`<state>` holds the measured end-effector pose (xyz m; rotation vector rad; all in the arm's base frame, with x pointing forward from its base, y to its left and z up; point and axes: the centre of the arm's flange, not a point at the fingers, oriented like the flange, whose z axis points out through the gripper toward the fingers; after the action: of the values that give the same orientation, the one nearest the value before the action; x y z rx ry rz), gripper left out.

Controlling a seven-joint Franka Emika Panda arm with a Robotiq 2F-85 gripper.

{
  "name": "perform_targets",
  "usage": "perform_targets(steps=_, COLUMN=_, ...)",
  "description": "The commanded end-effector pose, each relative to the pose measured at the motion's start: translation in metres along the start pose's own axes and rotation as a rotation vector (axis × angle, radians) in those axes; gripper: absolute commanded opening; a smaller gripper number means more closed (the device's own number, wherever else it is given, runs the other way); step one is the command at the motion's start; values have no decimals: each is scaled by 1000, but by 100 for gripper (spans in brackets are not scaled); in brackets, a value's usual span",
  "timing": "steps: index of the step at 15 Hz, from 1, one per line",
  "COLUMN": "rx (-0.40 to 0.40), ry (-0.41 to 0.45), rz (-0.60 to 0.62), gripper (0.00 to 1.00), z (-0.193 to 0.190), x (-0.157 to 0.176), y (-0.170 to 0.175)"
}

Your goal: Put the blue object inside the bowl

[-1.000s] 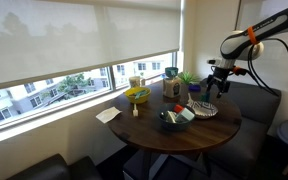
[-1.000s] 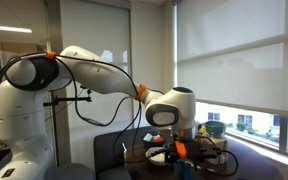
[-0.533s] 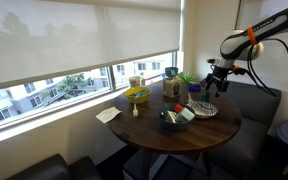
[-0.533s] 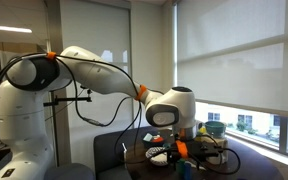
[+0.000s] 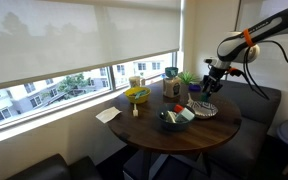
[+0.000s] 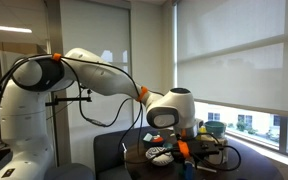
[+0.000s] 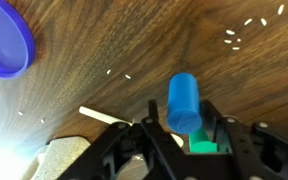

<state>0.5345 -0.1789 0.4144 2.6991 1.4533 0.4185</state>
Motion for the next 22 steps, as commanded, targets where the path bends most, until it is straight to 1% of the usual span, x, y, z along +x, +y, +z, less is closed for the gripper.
perform_targets(steps=1, rx=-2, ry=44, rz=-21, gripper=19, z=1, x=5, y=8)
perform_targets(steps=2, rx=23, ry=40, rz=-34, gripper=12, z=-2, x=4, y=4)
perform_targets(steps=3, rx=36, ry=23, rz=-56, gripper=9, z=-6, x=2, y=1)
perform_targets(steps=4, rx=69, ry=15, rz=-62, gripper=9, z=-15, x=-3, y=-6)
perform_targets(steps=6, rx=88, ry=0, rz=-99, gripper=9, z=-41, x=-12, y=-24)
perform_targets(steps=8, rx=54, ry=-75, rz=-154, gripper=9, z=-76, x=-18, y=-46)
perform_targets(steps=9, rx=25, ry=-95, rz=-192, gripper=9, z=-94, x=-18, y=-54)
perform_targets(steps=10, rx=-16, ry=-86, rz=-240, gripper=9, z=-111, x=-13, y=-58)
perform_targets(steps=11, rx=-56, ry=-61, rz=-285, gripper=9, z=-123, x=-6, y=-59)
perform_targets(steps=12, rx=-105, ry=-20, rz=-297, gripper=9, z=-134, x=8, y=-55)
perform_targets(steps=13, rx=-127, ry=42, rz=-309, gripper=9, z=-141, x=22, y=-52)
perform_targets(steps=15, rx=-183, ry=141, rz=-331, gripper=9, z=-147, x=56, y=-42)
perform_targets(steps=17, rx=-212, ry=247, rz=-375, gripper=9, z=-143, x=95, y=-39)
perform_targets(steps=20, rx=-213, ry=386, rz=-468, gripper=9, z=-132, x=146, y=-39)
perform_targets(steps=21, rx=-189, ry=432, rz=-496, gripper=9, z=-125, x=161, y=-41)
perform_targets(steps=22, rx=-160, ry=473, rz=-529, gripper=9, z=-120, x=168, y=-43)
